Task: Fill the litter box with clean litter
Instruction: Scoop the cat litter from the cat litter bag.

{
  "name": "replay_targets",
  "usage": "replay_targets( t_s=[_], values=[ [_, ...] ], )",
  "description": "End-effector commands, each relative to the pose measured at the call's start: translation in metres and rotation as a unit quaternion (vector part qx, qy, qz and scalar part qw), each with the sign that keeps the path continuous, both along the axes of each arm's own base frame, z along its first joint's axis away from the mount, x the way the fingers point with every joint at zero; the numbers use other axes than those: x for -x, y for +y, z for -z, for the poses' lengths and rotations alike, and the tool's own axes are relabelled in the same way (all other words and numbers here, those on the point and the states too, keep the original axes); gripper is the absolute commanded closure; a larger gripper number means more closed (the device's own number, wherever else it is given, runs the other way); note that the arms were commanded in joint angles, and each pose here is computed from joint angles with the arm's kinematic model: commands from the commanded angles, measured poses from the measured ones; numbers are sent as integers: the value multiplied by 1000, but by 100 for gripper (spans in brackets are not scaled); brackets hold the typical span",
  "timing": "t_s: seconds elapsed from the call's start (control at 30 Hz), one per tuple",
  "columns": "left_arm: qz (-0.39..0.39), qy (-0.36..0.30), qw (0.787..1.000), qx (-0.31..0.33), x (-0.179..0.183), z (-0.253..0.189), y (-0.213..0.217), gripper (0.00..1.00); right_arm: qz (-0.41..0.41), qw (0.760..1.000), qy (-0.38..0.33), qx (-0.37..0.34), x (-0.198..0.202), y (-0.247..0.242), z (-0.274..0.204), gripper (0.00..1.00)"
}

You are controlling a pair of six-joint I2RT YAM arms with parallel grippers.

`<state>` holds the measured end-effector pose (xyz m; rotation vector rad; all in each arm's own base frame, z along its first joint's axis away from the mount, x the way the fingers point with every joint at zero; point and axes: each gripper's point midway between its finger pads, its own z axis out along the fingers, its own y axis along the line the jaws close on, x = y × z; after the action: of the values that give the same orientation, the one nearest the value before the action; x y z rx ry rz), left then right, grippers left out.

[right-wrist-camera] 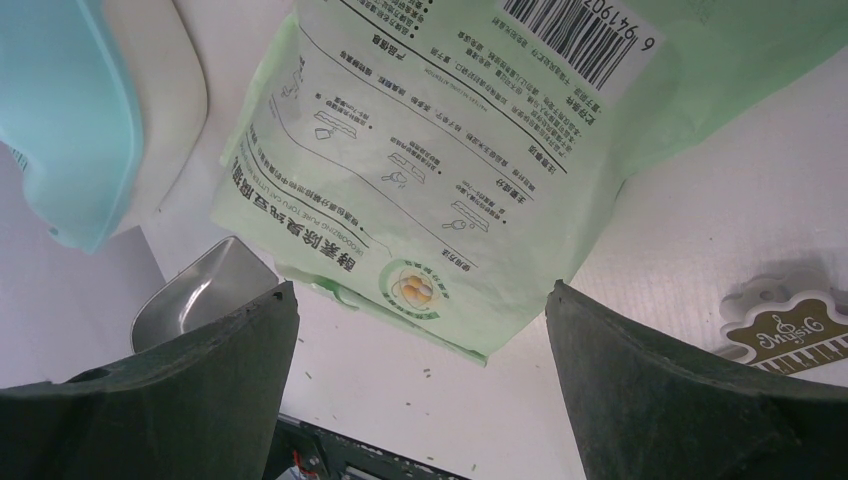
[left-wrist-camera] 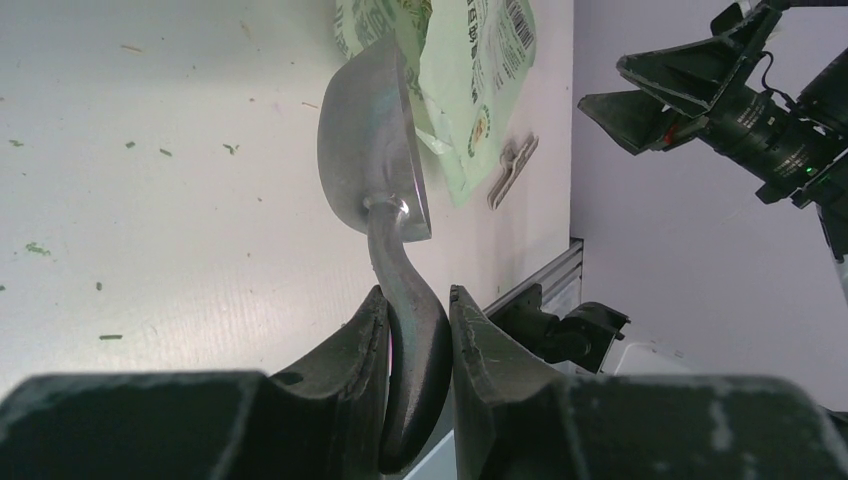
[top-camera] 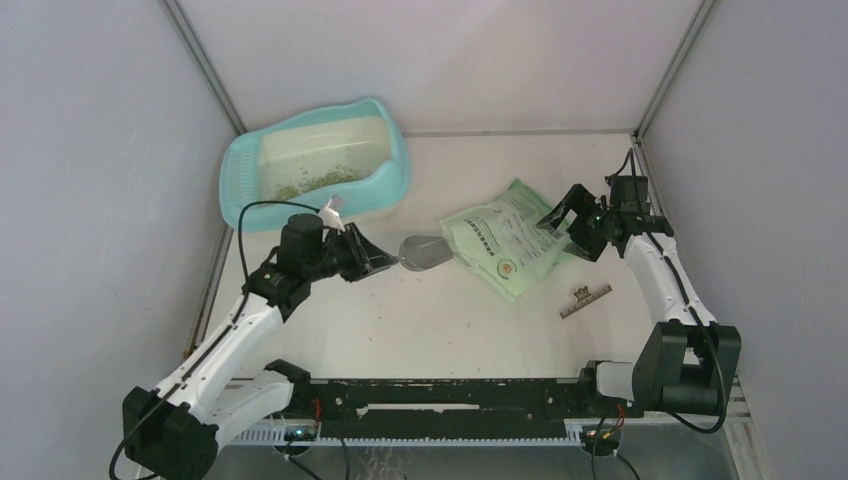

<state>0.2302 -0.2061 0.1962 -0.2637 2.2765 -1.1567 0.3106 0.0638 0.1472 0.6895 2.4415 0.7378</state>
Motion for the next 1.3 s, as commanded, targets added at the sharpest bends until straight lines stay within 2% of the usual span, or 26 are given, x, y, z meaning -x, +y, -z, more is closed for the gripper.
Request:
replay_targets(
  t_s=[0.0, 0.17, 0.4, 0.77, 1.27],
  values=[
    [6, -38, 999, 14, -16, -8, -6, 84, 2, 999, -42, 4, -14, -3, -23, 1],
    [13, -33, 998, 44, -36, -12, -23, 84, 9, 998, -58, 3, -25, -5, -25, 1],
    [11, -24, 999, 46, -56, -5, -36, 85, 77, 995, -51, 40, -66, -37, -21, 1],
    [16, -28, 998, 60, -85, -3, -68, 85, 135, 989, 12, 61, -128, -73, 39, 2],
    [9, 7, 998, 61, -122, 28, -116, 86, 191, 976, 74, 80, -148, -107, 86, 1]
  ],
)
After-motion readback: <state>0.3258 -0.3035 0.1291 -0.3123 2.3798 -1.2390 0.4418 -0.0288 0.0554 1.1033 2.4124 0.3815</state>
